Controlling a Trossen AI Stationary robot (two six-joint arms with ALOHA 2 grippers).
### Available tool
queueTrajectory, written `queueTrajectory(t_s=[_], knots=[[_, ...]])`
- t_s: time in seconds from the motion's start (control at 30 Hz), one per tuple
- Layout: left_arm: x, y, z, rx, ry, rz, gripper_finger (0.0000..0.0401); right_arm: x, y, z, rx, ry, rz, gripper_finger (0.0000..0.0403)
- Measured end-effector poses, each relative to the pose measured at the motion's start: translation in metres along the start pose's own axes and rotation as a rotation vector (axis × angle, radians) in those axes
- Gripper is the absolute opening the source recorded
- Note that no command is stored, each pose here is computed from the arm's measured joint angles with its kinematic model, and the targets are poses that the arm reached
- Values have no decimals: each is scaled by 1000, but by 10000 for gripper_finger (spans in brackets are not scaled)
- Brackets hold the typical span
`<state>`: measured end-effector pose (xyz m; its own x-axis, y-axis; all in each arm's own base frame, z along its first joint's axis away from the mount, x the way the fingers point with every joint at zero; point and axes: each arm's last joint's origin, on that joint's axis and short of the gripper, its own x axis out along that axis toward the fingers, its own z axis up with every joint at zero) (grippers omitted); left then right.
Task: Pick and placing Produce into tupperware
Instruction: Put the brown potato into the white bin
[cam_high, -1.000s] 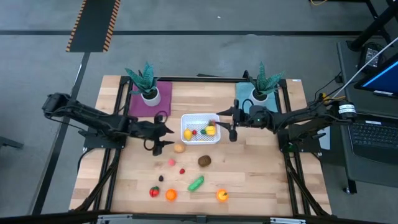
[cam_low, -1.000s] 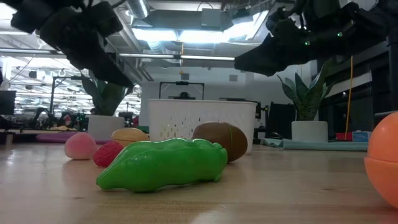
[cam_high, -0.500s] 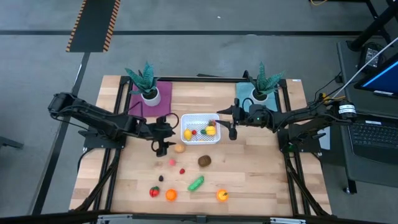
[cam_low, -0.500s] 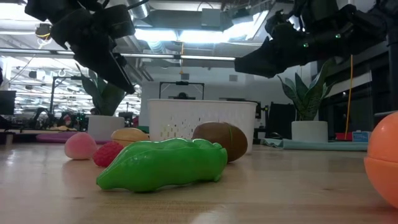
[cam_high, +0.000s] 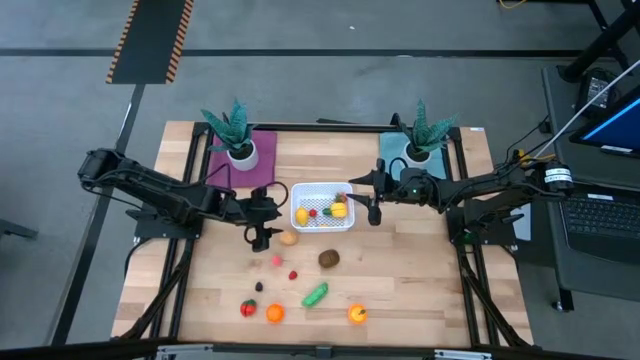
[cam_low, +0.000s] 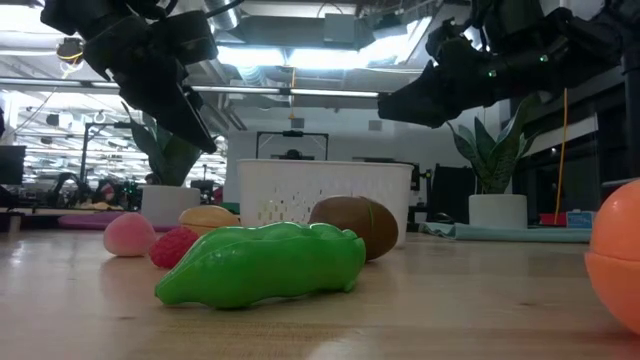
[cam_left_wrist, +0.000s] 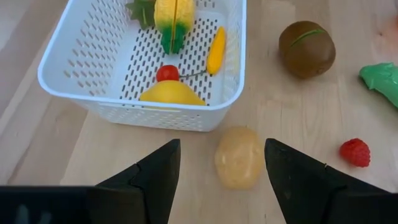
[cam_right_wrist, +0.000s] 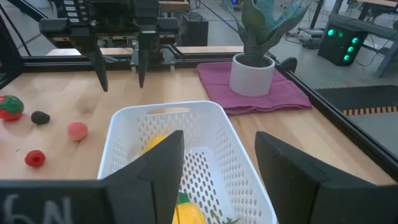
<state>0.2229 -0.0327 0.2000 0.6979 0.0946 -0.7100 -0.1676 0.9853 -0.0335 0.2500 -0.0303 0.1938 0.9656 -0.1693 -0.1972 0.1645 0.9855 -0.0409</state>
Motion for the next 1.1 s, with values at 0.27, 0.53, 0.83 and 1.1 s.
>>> queueTrajectory(t_s=[0.27,0.53,0.83,1.1], knots=[[20,-2,-9,6,94,27,224,0,0,-1,-1,7,0,200],[46,-7,-20,17,185,-14,224,0,0,-1,-1,7,0,200],[49,-8,-22,18,202,-24,224,0,0,-1,-2,7,1,200],[49,-8,-21,4,192,-26,224,0,0,-1,-2,12,0,200]])
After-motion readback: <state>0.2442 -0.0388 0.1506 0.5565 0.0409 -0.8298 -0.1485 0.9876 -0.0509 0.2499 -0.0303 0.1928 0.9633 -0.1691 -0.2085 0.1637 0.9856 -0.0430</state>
